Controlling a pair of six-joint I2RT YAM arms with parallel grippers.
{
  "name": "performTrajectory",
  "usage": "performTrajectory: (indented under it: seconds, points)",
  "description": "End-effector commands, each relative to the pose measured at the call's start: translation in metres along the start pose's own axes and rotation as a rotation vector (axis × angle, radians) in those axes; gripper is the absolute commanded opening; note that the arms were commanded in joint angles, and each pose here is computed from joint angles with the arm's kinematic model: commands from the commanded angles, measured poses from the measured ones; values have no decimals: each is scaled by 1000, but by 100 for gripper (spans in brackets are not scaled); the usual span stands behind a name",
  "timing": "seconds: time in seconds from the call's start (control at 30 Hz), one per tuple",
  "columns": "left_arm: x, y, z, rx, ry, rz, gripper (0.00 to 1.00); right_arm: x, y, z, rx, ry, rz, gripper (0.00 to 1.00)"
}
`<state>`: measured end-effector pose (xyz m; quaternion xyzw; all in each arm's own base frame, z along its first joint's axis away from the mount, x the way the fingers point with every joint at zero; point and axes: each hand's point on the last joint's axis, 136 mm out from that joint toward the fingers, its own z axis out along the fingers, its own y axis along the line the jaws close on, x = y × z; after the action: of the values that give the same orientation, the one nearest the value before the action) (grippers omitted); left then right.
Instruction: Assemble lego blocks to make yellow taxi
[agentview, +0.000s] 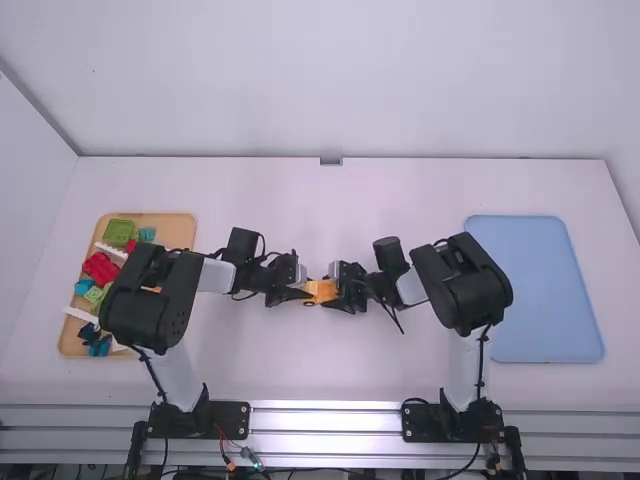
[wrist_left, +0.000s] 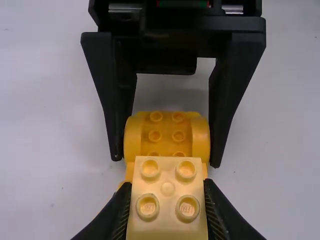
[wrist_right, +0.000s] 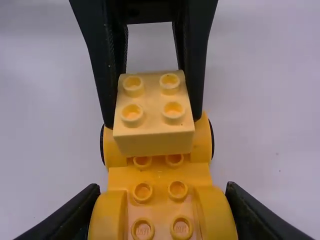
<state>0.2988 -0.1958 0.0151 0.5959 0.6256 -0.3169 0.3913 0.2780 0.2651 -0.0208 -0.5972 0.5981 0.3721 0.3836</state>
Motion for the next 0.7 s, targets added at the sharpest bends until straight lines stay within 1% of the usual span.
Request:
performTrajectory:
  seconds: [0.0,0.27,0.33,0.37,0.57,0.67]
  points:
    - [4,-7,2,22,-13,-27,2,6,7,1,-20,3,25,49]
    - [4,-8,2,26,-18,-29,2,4,9,1,-29,-7,24,49]
    - [3,-8,2,28,-17,-27,5,4,9,1,-29,-7,25,49]
    - [2,-10,4,34,-16,-22,10,4,8,1,-28,-7,24,49]
    - [0,-13,9,44,-12,-4,29,4,9,1,-29,-7,24,49]
    - [0,-13,9,44,-12,-4,26,4,8,1,-29,-7,25,49]
